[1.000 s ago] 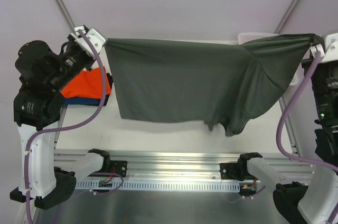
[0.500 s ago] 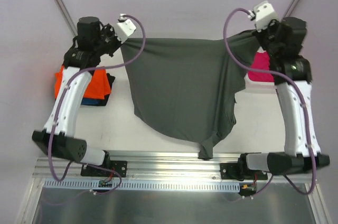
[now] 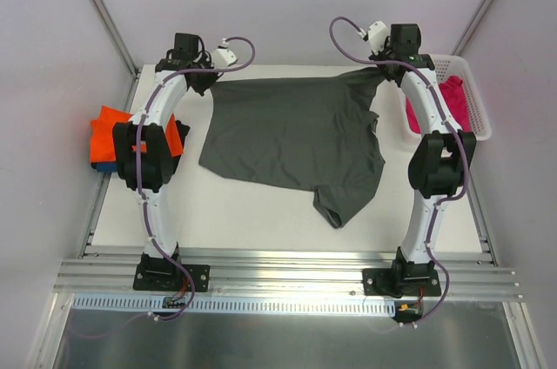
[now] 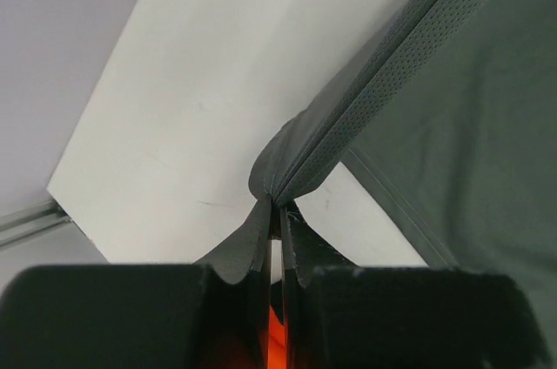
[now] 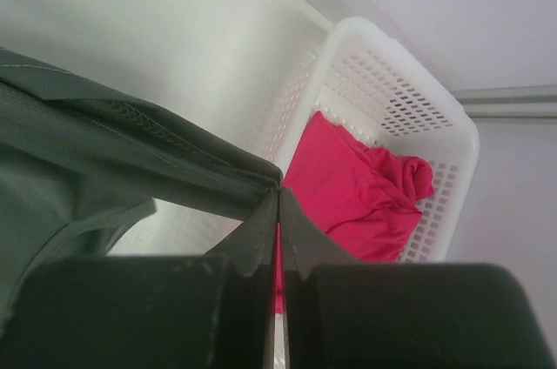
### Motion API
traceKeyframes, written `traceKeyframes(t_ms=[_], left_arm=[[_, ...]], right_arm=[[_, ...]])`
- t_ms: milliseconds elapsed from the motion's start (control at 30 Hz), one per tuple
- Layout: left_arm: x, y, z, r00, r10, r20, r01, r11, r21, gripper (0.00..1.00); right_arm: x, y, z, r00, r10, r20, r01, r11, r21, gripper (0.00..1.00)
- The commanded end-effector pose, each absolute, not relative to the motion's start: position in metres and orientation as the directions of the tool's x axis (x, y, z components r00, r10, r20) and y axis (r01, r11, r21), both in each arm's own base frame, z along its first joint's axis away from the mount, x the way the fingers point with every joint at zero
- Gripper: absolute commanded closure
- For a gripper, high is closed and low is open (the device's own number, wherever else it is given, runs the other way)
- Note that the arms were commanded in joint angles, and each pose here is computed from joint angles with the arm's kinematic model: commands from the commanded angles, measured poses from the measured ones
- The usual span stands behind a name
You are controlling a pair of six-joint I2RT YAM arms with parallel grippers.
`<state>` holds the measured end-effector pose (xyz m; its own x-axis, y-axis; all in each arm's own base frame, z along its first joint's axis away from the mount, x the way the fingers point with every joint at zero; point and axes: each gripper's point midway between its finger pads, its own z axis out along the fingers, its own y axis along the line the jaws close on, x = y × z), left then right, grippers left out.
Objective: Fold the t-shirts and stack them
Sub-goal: Flatten the tshirt out
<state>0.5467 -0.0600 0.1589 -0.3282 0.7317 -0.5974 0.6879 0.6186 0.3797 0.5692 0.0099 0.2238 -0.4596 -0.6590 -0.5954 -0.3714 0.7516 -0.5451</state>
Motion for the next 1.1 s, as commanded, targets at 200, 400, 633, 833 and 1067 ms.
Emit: traceKeyframes(t_ms=[200,400,633,833,1067], left_arm=[[0.567,-0.042,0.198,-0.275,0.734,-0.621,0.627,0.626,0.463,1.0],[0.569,-0.041,0.186,-0.304,0.727,-0.616,0.625,0.64,0.447,1.0],[0.566,-0.041,0.175,-0.321,0.728,-0.606,0.634,0.641,0.433,1.0],[0.572,-0.041,0.164,-0.342,0.723,-0.601,0.633,0.65,0.421,1.0],[0.555,-0.059,0.236,-0.338,0.559,-0.757,0.545,0.772,0.327,1.0]], right_arm=[[0.571,0.004,0.272,-0.406,-0.676,-0.615,-0.279,0.733,-0.621,0.99],[0.577,0.001,0.259,-0.424,-0.674,-0.604,-0.286,0.733,-0.617,0.99],[0.565,0.011,0.244,-0.434,-0.702,-0.564,-0.351,0.708,-0.612,0.99],[0.578,0.008,0.243,-0.422,-0.732,-0.534,-0.337,0.674,-0.657,0.99],[0.55,0.022,0.297,-0.468,-0.403,-0.787,-0.197,0.915,-0.351,0.99]])
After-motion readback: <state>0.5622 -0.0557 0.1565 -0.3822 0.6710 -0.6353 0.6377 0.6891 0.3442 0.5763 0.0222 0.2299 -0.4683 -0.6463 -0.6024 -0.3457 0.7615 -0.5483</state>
